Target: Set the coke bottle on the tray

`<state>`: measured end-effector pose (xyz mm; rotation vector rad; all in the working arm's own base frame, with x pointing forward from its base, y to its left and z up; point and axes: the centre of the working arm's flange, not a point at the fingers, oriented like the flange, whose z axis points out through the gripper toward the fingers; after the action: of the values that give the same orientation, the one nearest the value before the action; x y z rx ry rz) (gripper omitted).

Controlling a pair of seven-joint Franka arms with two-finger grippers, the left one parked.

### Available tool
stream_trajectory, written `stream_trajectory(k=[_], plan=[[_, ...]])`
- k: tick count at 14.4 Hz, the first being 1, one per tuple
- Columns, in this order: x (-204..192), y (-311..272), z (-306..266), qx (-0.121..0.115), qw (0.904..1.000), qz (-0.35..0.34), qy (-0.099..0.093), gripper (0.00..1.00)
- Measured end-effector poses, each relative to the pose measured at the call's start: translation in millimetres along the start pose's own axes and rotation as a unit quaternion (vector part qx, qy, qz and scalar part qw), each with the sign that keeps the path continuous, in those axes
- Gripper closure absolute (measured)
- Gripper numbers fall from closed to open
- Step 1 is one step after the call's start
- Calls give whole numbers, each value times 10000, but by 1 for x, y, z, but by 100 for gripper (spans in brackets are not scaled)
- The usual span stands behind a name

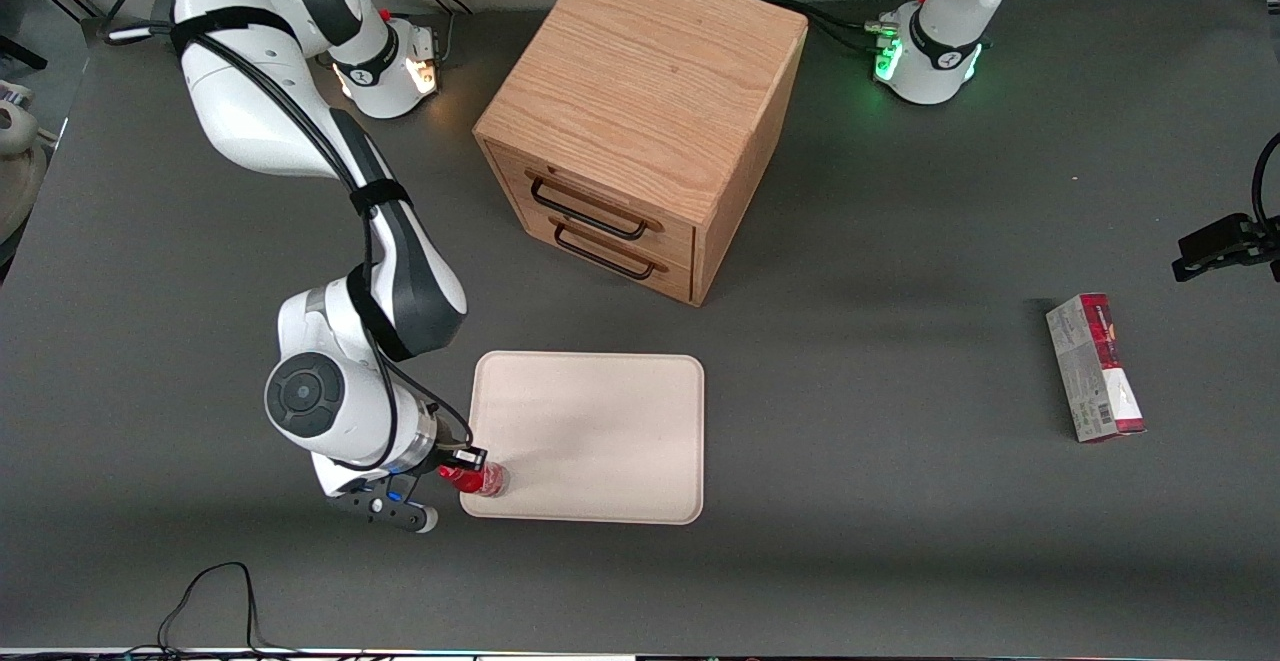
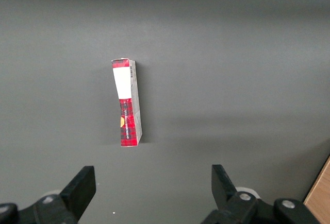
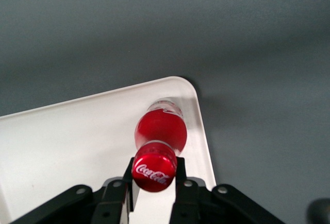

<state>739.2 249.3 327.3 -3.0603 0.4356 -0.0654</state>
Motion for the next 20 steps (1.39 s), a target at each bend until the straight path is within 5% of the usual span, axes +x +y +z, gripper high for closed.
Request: stream_trajectory(k=[7, 13, 20], plan=[[-1, -6, -14, -44, 9999, -58, 126, 0], [-29, 57, -128, -453, 9973, -503, -295, 0], [-104, 216, -220, -433, 9932, -934, -538, 0]])
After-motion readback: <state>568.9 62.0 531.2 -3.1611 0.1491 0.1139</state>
